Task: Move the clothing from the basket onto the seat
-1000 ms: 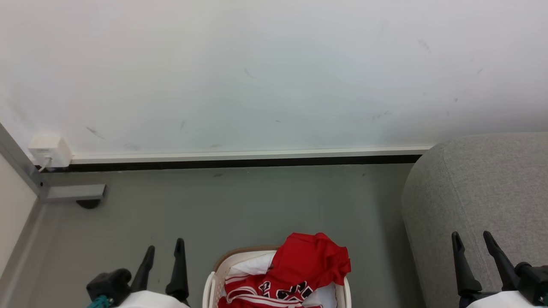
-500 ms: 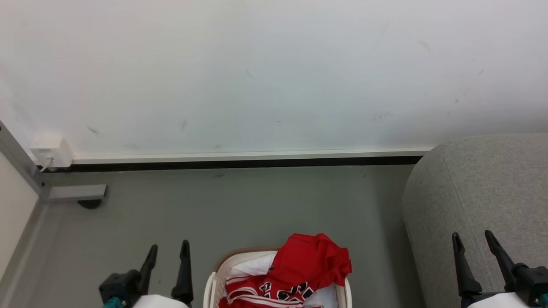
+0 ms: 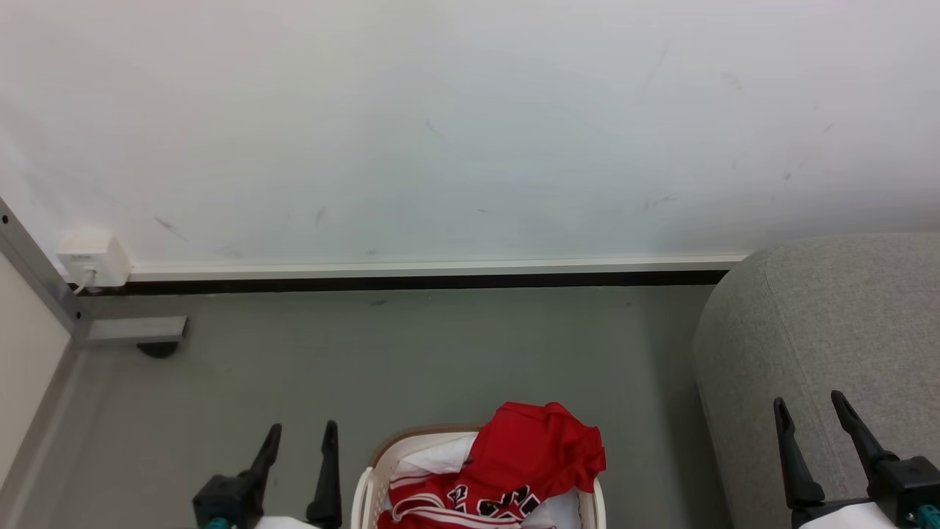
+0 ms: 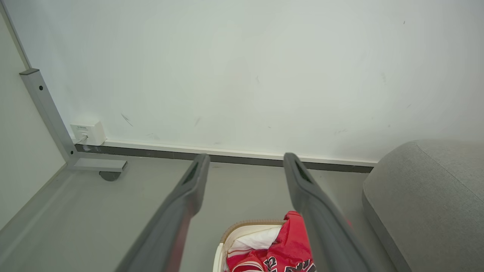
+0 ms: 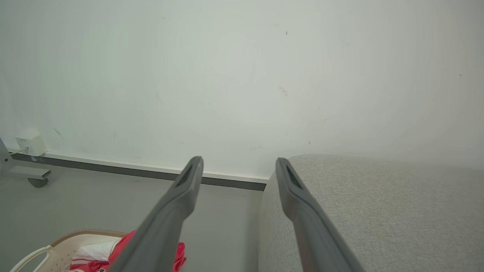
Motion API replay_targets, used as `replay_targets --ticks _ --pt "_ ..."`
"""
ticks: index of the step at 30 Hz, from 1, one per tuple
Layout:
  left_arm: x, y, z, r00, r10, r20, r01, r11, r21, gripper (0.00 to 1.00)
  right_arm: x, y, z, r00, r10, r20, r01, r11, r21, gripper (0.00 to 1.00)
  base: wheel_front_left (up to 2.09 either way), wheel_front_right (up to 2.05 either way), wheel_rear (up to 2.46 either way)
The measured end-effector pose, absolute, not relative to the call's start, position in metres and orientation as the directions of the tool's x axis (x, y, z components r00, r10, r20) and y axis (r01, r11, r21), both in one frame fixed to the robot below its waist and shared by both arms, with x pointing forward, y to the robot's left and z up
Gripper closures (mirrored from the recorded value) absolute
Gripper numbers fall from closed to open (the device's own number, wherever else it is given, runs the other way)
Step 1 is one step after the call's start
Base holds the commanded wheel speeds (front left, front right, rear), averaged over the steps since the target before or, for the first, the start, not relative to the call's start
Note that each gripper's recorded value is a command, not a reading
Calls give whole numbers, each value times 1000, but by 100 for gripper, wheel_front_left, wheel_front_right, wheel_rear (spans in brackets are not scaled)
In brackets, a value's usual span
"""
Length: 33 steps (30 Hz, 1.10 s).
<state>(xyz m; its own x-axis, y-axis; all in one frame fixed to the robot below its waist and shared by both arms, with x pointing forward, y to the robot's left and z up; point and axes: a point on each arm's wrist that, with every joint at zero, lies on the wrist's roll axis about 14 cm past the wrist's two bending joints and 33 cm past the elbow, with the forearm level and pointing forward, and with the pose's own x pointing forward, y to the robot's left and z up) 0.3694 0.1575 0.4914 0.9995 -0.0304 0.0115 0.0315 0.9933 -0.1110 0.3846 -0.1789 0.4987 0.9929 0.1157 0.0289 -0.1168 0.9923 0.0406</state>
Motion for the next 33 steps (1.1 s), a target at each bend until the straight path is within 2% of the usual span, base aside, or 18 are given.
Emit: replay_targets --ticks 14,33 --pt "369 151 493 998 -57 34 58 998 -14 0 383 -176 496 990 139 29 -138 990 -41 0 0 0 0" --pt "376 141 487 996 -85 16 85 996 -22 0 383 -183 498 993 113 37 -112 994 -11 0 0 0 0"
